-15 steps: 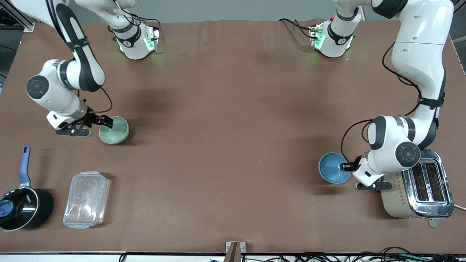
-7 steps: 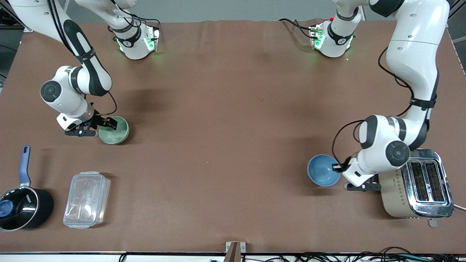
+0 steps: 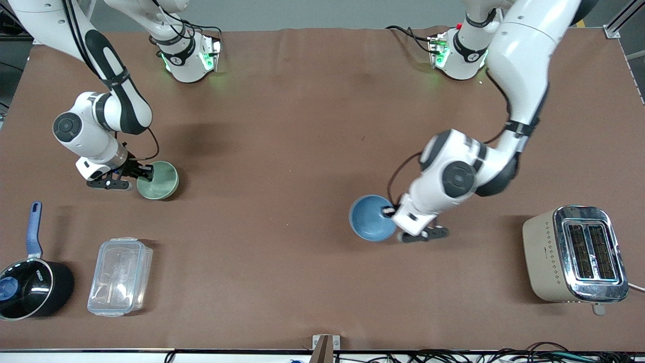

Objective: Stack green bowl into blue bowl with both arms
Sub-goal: 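Slide the blue bowl with the left gripper while the right gripper lifts the green bowl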

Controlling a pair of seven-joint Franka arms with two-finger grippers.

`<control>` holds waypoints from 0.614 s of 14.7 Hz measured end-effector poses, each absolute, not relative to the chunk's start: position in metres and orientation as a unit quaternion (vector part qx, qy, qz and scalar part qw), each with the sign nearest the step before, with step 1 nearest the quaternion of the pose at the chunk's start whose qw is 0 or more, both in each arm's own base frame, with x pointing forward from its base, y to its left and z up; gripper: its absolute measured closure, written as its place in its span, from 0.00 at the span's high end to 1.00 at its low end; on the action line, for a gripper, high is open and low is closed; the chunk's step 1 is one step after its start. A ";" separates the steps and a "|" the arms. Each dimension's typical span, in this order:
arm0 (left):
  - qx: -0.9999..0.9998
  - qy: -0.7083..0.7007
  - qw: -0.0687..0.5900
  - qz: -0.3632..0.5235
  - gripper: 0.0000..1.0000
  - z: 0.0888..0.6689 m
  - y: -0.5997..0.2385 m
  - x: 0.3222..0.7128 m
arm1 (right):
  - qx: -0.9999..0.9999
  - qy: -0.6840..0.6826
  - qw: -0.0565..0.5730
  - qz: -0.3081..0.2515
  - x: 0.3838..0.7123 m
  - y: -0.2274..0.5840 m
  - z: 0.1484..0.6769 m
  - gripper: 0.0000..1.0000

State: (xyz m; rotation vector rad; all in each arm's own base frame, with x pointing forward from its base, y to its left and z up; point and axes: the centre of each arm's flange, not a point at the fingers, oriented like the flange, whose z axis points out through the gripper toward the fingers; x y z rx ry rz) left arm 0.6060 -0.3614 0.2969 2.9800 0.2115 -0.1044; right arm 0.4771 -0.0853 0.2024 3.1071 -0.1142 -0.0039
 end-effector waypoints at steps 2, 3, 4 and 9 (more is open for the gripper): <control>0.993 0.079 0.071 -0.047 0.04 0.287 -0.423 0.568 | 0.999 -0.040 0.015 -0.003 0.485 -0.088 0.210 0.07; 0.993 0.082 0.069 -0.053 0.04 0.280 -0.446 0.553 | 0.999 -0.039 0.013 -0.015 0.492 -0.087 0.219 0.06; 0.993 0.082 0.069 -0.056 0.04 0.270 -0.463 0.542 | 0.999 -0.039 0.011 -0.032 0.500 -0.087 0.231 0.06; 0.991 0.084 0.073 -0.068 0.04 0.229 -0.488 0.526 | 0.993 -0.058 -0.044 -0.089 0.573 -0.059 0.387 0.06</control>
